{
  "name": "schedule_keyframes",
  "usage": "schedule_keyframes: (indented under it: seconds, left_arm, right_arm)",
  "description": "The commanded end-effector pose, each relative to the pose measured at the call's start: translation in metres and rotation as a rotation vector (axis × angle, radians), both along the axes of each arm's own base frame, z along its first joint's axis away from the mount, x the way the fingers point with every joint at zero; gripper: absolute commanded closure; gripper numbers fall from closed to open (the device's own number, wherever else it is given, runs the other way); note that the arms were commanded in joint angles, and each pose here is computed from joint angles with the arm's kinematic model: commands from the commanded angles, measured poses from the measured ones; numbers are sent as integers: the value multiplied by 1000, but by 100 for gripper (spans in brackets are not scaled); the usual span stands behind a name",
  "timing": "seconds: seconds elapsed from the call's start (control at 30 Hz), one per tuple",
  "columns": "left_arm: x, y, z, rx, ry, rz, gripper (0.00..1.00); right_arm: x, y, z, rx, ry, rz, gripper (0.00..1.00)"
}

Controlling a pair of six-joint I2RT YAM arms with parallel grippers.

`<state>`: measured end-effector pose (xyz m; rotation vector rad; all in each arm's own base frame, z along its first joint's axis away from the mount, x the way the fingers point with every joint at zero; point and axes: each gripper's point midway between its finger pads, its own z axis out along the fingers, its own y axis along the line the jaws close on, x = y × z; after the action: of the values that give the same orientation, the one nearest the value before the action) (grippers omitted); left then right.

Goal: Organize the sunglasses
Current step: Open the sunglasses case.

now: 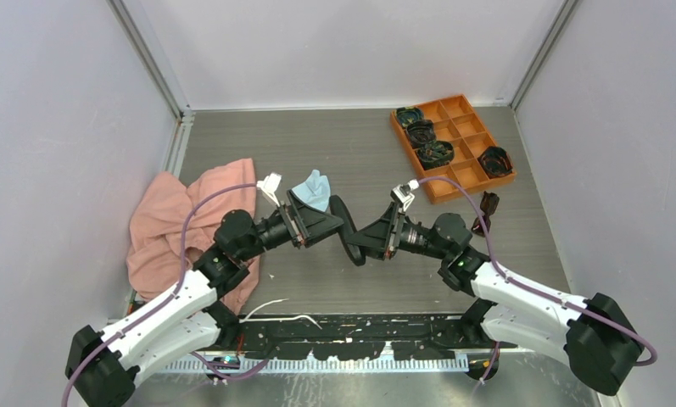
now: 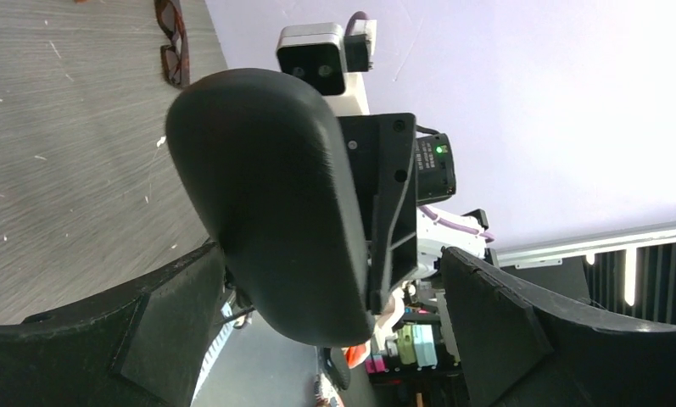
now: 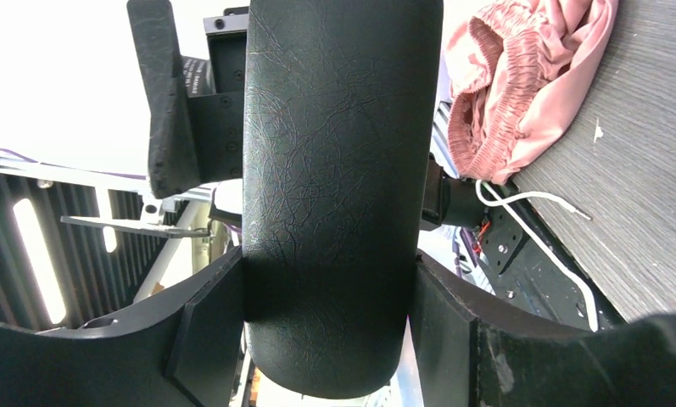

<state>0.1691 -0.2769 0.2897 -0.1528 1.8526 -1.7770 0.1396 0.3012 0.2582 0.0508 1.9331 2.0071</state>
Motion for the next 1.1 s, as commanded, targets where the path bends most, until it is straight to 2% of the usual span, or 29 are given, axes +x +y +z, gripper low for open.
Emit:
schedule_keyframes:
  seconds: [0.0,0.17,0.27,0.43,0.47,0.5,0.53,0.57,0.67,0.7,0.73,1.07]
  left_arm:
    - [1,-3,7,-62,-21,-18,0]
    - [3,-3,7,-65,-16,-12,6]
    - [4,-3,6,-64,-9,-5,13]
    - [6,2,3,-59,2,25,33]
    - [6,3,2,-58,6,32,42]
    - [6,4,0,-58,10,39,46]
    - [7,5,-1,-58,14,45,57]
    - [7,6,-1,-59,16,49,62]
    - [6,8,-3,-54,21,51,85]
    - [6,8,-3,-51,23,48,92]
    - [5,9,-3,-50,24,48,98]
    - [1,15,-5,-46,19,53,99]
  right_arm:
    - [-9,0,40,128,-88,53,75]
    - [-11,2,41,148,-79,75,76]
    - [-12,2,40,156,-68,84,76]
    - [-13,3,40,152,-66,96,76]
    - [-13,3,39,148,-63,98,76]
    - [-14,3,38,146,-61,99,76]
    - [-14,3,38,145,-58,98,76]
    - [-13,2,38,148,-53,96,74]
    - [-12,-1,42,184,-36,91,41]
    - [-11,-2,46,209,-38,89,34]
    - [-10,-3,48,223,-29,88,31]
    - [9,1,51,279,39,39,30]
